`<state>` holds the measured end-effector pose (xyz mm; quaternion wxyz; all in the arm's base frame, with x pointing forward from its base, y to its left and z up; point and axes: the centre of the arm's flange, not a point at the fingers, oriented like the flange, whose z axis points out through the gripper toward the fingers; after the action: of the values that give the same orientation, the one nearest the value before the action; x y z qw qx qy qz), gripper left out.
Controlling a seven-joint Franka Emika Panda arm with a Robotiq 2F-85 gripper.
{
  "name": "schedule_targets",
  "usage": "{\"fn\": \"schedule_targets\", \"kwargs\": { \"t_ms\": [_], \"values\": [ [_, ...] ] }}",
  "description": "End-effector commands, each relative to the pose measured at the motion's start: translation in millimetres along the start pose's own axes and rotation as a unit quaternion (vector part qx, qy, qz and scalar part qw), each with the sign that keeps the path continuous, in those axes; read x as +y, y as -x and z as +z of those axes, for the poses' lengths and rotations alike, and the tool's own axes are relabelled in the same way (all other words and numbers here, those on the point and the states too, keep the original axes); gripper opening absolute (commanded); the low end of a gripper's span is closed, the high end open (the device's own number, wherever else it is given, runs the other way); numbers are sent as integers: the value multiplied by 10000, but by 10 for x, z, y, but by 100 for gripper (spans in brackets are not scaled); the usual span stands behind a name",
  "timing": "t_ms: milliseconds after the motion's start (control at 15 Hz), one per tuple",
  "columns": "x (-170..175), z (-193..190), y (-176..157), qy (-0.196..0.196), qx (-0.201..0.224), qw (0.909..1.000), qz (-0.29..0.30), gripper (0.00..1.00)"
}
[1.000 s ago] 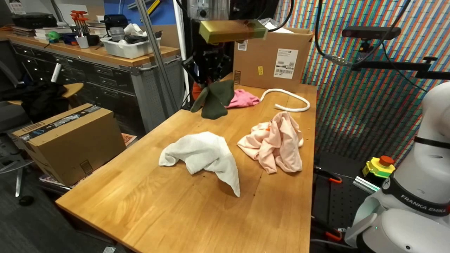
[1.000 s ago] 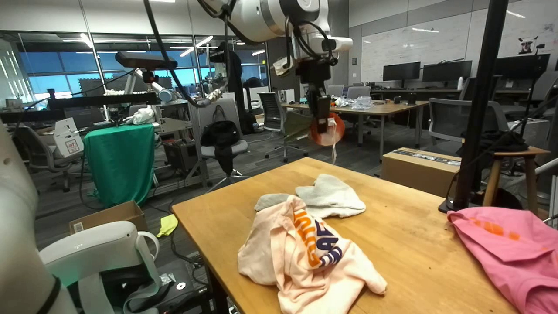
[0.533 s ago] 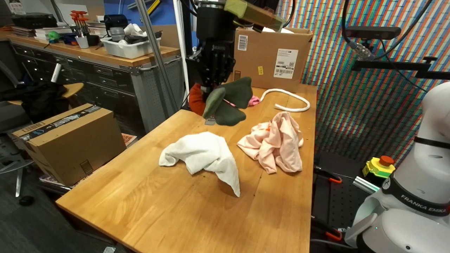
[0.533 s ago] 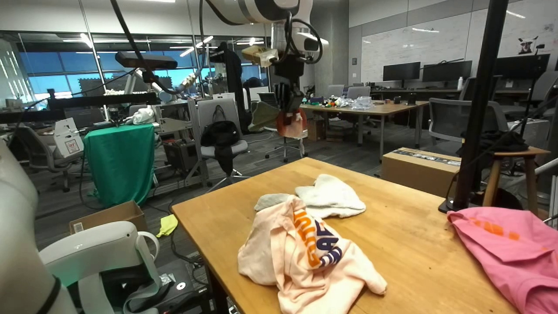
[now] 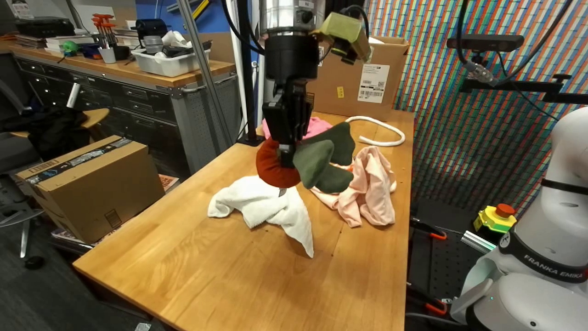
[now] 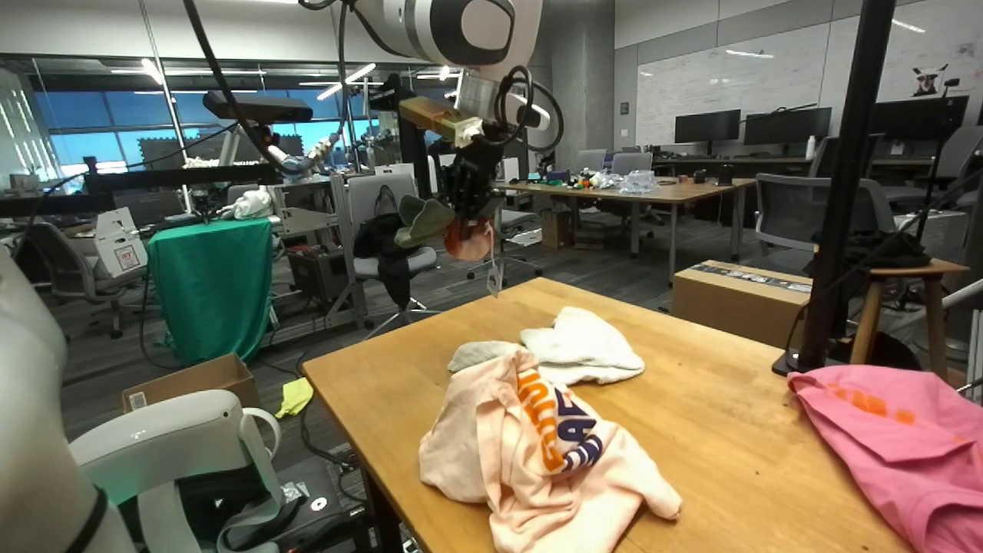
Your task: Separate the items on the table.
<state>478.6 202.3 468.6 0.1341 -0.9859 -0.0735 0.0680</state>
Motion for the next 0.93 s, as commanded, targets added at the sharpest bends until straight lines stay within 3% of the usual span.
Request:
{"fn": "schedule_targets", "kwargs": {
  "t_ms": [0,533,867],
  "values": [
    [-140,124,-81,184,-25,9992,-353,5],
    [-648,461,-433,754,-531,9898,-1082,5],
    [-954,650,-631,863,-810,9816,-1501,5]
  ]
}}
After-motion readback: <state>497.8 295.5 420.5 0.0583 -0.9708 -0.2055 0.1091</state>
